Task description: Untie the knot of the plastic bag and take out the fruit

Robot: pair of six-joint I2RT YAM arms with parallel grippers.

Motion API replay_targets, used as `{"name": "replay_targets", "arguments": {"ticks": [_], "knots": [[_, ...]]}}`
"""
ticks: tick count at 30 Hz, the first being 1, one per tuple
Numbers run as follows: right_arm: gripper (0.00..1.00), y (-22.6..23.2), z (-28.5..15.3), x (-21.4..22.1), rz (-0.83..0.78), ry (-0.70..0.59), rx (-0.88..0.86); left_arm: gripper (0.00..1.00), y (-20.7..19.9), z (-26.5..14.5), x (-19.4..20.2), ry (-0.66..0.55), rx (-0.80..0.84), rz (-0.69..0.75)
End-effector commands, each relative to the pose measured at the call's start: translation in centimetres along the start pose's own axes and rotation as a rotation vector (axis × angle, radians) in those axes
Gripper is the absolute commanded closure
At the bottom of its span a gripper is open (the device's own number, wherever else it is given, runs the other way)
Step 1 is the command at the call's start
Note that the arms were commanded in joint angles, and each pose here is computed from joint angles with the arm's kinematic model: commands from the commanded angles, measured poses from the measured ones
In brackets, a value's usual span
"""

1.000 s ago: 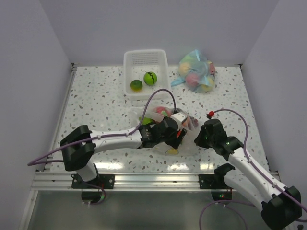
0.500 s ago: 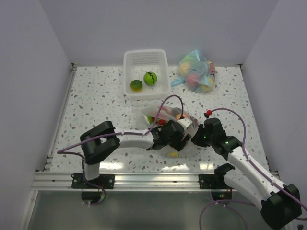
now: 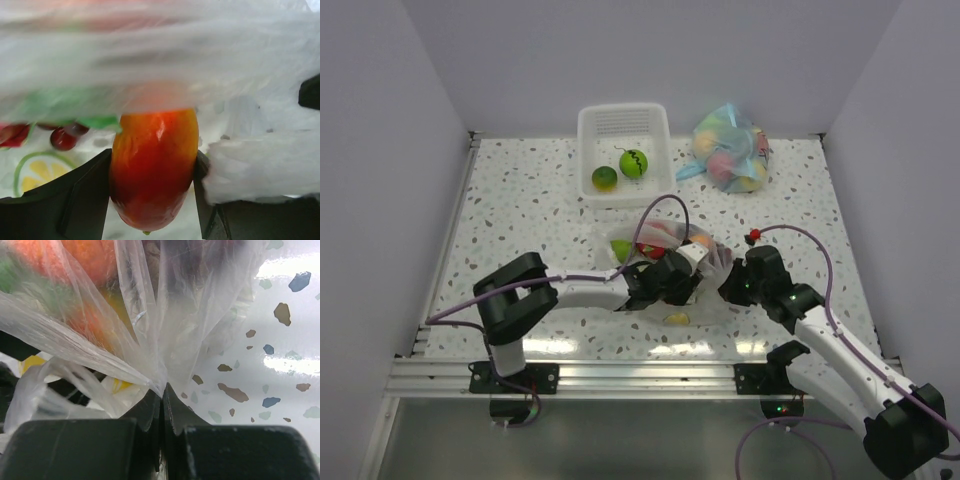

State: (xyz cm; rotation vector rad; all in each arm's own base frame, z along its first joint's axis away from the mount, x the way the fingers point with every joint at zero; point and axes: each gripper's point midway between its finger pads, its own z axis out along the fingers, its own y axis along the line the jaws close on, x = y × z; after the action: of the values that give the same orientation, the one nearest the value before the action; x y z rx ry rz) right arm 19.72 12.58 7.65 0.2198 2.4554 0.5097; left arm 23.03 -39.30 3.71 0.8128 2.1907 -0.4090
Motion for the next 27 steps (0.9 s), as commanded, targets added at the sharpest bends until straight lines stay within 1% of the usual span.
{"name": "replay_targets", "arguments": {"ticks": [1,3,6,7,8,9,12,14,18,19,20,21,23,24,26,27], "knots": [[1.00,0.1,0.0,-0.5,-0.015,-0.025,-0.005,0.67,1.5,-2.5,-2.0,-0.073,-0.009,-0.028],[1.00,-0.1,-0.1,-0.7,-0.016,-0.033,0.008,0.67,2.4,-3.0,-0.6,-0.039,-0.021,-0.030],[1.00,-0.5,-0.2,-1.3,-0.014,-0.059,0.038,0.68,3.3,-4.0,0.2,-0.026,-0.030,-0.050],[1.00,-0.6,-0.2,-1.4,-0.013,-0.063,0.044,0.68,3.4,-4.7,-0.4,-0.048,-0.023,-0.061],[1.00,-0.6,-0.2,-1.6,-0.010,-0.072,0.051,0.69,3.7,-5.1,0.4,-0.021,-0.030,-0.055],[1.00,-0.6,-0.2,-1.7,-0.010,-0.074,0.053,0.71,3.8,-5.6,0.2,-0.026,-0.024,-0.056],[1.00,-0.6,-0.2,-2.0,-0.009,-0.078,0.059,0.71,3.3,-7.7,-1.0,-0.055,0.027,-0.049],[1.00,-0.6,-0.1,-2.1,-0.015,-0.076,0.063,0.71,2.7,-9.7,-2.7,-0.113,0.079,-0.058],[1.00,-0.7,0.1,-2.0,-0.025,-0.064,0.068,0.73,0.2,-13.5,-5.3,-0.211,0.255,-0.051],[1.00,-0.7,0.2,-1.9,-0.029,-0.061,0.065,0.73,-0.2,-14.9,-6.5,-0.259,0.293,-0.052],[1.00,-0.6,0.3,-1.8,-0.028,-0.057,0.063,0.74,-1.1,-15.7,-7.0,-0.272,0.345,-0.043],[1.00,-0.5,0.3,-1.7,-0.028,-0.051,0.057,0.75,-1.4,-16.9,-8.5,-0.313,0.368,-0.044],[1.00,-0.3,0.4,-1.6,-0.031,-0.043,0.047,0.75,-1.6,-17.9,-10.1,-0.350,0.382,-0.054],[1.00,-0.3,0.6,-1.5,-0.033,-0.033,0.048,0.76,-1.6,-19.0,-12.2,-0.395,0.386,-0.072],[1.00,-0.2,0.6,-1.3,-0.042,-0.021,0.042,0.78,-0.3,-19.5,-14.5,-0.441,0.347,-0.110],[1.00,-0.2,0.6,-1.3,-0.045,-0.019,0.042,0.79,0.4,-20.0,-16.4,-0.478,0.330,-0.137]]}}
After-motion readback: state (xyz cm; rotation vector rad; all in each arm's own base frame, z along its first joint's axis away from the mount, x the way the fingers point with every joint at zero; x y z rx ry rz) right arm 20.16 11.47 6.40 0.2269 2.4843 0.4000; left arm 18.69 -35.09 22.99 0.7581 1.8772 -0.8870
